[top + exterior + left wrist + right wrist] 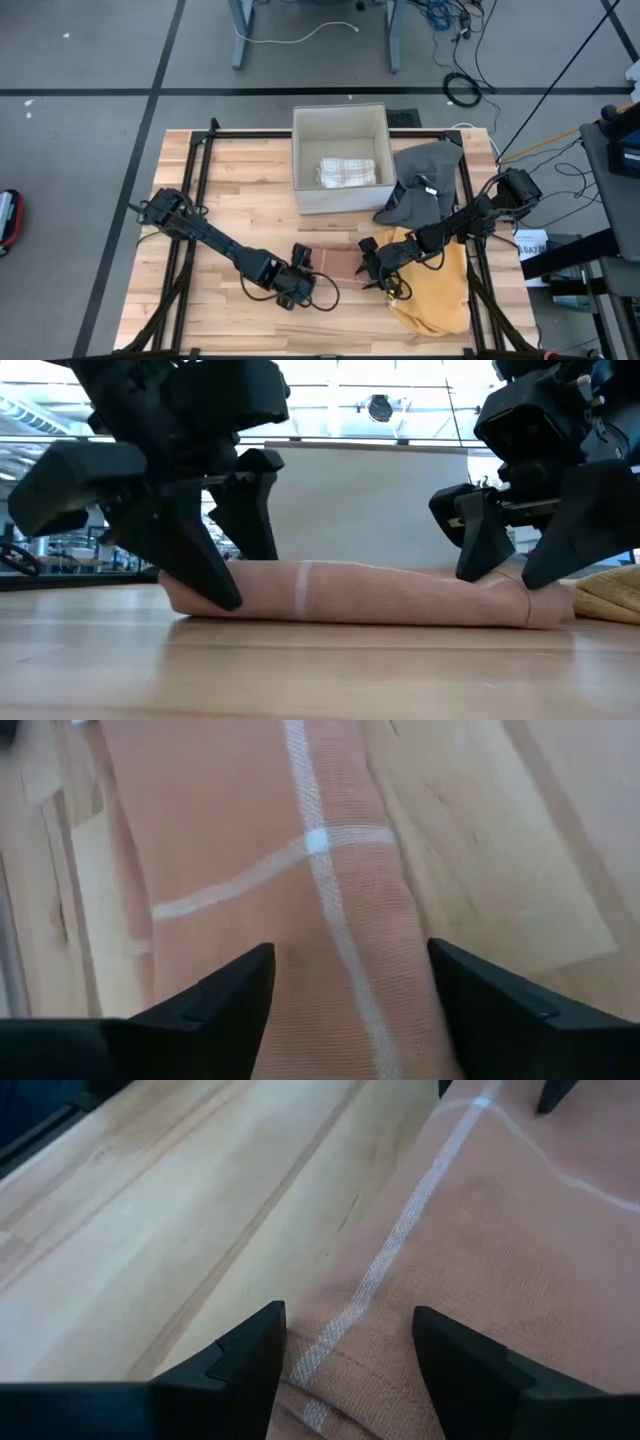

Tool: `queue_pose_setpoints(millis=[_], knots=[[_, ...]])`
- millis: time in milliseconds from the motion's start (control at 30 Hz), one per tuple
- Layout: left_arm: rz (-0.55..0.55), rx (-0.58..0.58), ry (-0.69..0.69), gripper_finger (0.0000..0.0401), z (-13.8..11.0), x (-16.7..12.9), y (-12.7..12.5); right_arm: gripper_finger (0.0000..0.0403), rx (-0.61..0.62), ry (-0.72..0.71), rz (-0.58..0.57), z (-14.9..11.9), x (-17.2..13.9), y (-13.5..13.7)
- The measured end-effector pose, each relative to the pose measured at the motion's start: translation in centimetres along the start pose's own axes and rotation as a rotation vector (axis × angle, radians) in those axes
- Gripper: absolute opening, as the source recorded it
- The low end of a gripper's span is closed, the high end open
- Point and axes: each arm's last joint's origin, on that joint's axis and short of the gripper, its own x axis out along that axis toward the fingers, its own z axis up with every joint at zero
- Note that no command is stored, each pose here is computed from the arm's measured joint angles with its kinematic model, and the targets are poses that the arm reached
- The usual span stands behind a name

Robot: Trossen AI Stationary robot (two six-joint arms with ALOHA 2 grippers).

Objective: Fold towel
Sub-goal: Put the orange towel into the laundry bin

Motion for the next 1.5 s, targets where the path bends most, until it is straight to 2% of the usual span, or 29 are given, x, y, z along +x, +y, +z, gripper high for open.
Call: queue_pose_setpoints(millis=[133,300,533,700,900,1033,1200,1333,1400,1500], knots=[[0.001,0.0,0.033,0.0226,-0.4,0.8,-0.1,0.021,-0.03,0.012,0.008,-0.1,0.0,0.5],[0.002,-0.012,0.05,0.0157,-0.6,1.4,-0.2,0.021,-0.094,0.047,-0.033,-0.6,0.5,1.2],[0.017,-0.014,0.053,0.0073,-0.6,1.5,-0.1,0.021,-0.044,0.047,0.013,-0.8,0.8,1.4],[0.022,-0.013,0.052,0.0047,-0.6,1.5,0.0,0.021,-0.023,0.025,0.06,-0.6,0.8,1.8],[0.024,-0.012,0.051,0.0042,-0.6,1.6,0.1,0.021,-0.008,0.049,0.01,-0.9,0.8,1.7],[-0.029,0.023,0.033,0.0066,-0.5,1.6,-0.3,0.021,0.005,0.048,0.008,-0.9,0.8,1.7],[-0.047,-0.005,-0.004,0.0153,0.1,0.9,-0.6,0.021,0.005,0.047,0.002,-0.9,0.8,1.7],[-0.06,-0.067,-0.139,0.0224,1.7,0.7,-0.4,0.021,0.004,0.044,0.0,-0.8,0.8,1.7],[-0.058,-0.086,-0.184,0.0247,2.1,1.1,-0.2,0.021,0.001,0.043,-0.001,-0.8,0.8,1.7],[-0.018,-0.093,-0.171,0.0262,1.8,2.3,0.2,0.021,0.002,0.042,-0.009,-0.8,0.8,1.6]])
